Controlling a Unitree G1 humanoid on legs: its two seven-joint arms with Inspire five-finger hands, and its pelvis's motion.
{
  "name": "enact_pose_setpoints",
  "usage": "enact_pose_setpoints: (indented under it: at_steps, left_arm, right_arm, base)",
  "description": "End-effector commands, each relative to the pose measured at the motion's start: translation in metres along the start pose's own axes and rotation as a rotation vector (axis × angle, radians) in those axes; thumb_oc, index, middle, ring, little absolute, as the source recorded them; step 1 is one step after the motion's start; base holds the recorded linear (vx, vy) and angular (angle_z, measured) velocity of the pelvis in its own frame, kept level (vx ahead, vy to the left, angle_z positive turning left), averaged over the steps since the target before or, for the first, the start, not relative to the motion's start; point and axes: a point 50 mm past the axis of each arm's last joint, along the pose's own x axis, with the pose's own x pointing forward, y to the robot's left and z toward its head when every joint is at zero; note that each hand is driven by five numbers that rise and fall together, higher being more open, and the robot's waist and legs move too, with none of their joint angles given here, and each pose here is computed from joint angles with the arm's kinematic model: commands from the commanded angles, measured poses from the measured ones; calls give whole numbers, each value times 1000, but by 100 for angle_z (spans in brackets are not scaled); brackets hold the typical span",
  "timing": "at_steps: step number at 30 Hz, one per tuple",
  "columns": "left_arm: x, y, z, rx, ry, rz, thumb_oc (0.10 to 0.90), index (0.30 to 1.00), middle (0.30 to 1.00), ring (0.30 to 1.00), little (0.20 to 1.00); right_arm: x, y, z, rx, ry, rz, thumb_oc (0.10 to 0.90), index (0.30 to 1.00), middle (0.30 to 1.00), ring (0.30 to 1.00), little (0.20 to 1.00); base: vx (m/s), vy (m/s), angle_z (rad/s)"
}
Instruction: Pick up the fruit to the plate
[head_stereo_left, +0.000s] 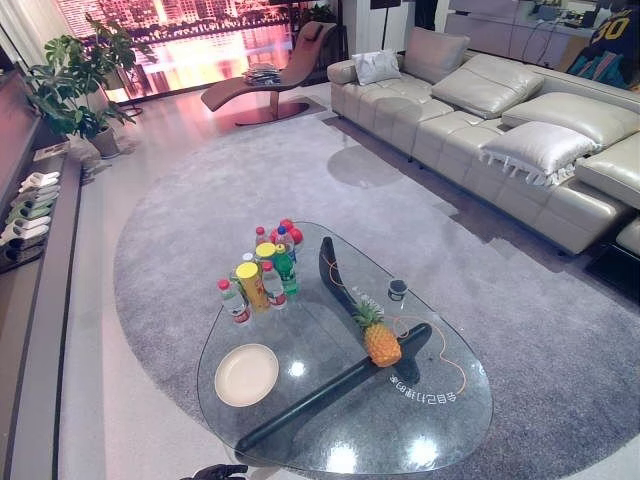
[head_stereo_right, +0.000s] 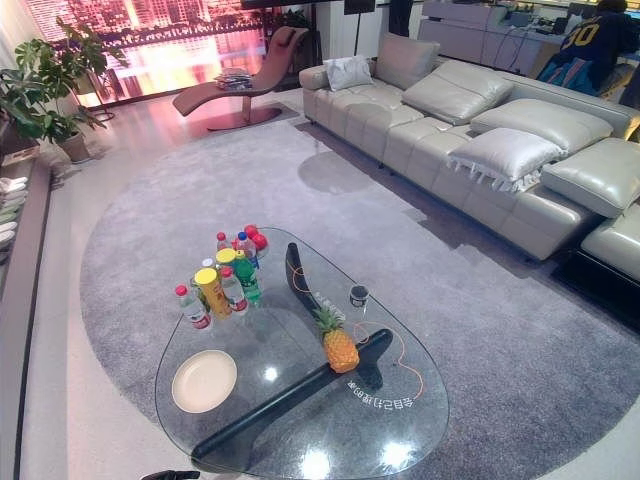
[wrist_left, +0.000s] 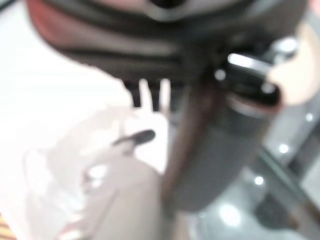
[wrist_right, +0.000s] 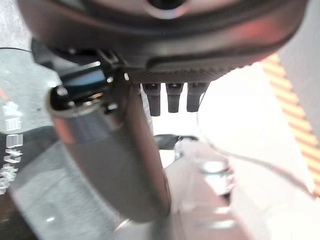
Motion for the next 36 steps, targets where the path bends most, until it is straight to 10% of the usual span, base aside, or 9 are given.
enact_pose_setpoints:
  at_steps: [1,36]
  left_arm:
    - [4,-13,9,-43,-14,-70,800,900,900,900,900]
    - [0,5,55,-133,-140,-3,800,900,900,900,900]
  right_arm:
    - [0,6,18,46,-55,26,800,900,900,900,900]
    - [-8,-12,68,-11,-167,-68,800,900,900,900,900]
  base:
    - [0,0,0]
    - [-46,1,-1]
